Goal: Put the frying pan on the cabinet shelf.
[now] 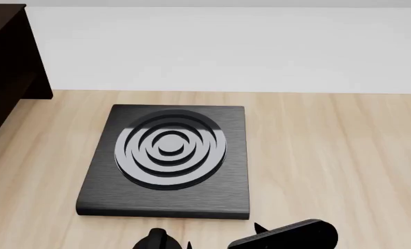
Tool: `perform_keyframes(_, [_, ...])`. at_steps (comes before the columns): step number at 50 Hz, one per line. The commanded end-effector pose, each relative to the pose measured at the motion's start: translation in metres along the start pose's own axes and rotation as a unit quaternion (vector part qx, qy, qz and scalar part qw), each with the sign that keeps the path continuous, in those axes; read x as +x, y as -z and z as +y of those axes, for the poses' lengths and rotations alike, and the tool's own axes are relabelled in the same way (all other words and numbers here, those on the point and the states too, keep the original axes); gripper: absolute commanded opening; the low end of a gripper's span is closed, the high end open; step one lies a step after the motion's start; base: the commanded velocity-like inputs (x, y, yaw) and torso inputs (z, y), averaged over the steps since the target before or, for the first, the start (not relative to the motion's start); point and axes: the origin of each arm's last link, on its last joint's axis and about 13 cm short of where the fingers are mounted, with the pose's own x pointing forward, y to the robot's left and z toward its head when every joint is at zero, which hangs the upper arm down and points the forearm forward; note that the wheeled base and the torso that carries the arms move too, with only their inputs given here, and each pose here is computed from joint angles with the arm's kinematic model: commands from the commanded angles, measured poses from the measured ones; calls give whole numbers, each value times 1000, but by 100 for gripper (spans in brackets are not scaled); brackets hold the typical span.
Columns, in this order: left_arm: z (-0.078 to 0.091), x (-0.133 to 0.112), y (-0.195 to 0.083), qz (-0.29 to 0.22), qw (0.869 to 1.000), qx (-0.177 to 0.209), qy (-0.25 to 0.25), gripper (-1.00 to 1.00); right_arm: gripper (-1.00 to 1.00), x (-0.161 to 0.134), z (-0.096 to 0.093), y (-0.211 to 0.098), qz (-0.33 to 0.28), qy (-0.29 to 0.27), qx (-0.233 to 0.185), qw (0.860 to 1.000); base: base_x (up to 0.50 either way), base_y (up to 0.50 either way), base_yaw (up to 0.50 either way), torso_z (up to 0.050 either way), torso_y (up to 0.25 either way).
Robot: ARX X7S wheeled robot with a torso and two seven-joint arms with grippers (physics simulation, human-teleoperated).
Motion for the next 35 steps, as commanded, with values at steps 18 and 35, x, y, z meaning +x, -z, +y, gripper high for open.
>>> perform_keyframes(18, [-49, -72, 43, 7, 989, 137, 56, 100, 100, -1, -1, -1, -1, 3, -1, 1000, 0, 0, 0, 0, 0])
perform_keyframes(35, [-51, -92, 66, 11, 959, 273, 69, 100, 100, -2, -5, -3, -8, 17, 5, 1000, 0, 0, 0, 0, 0])
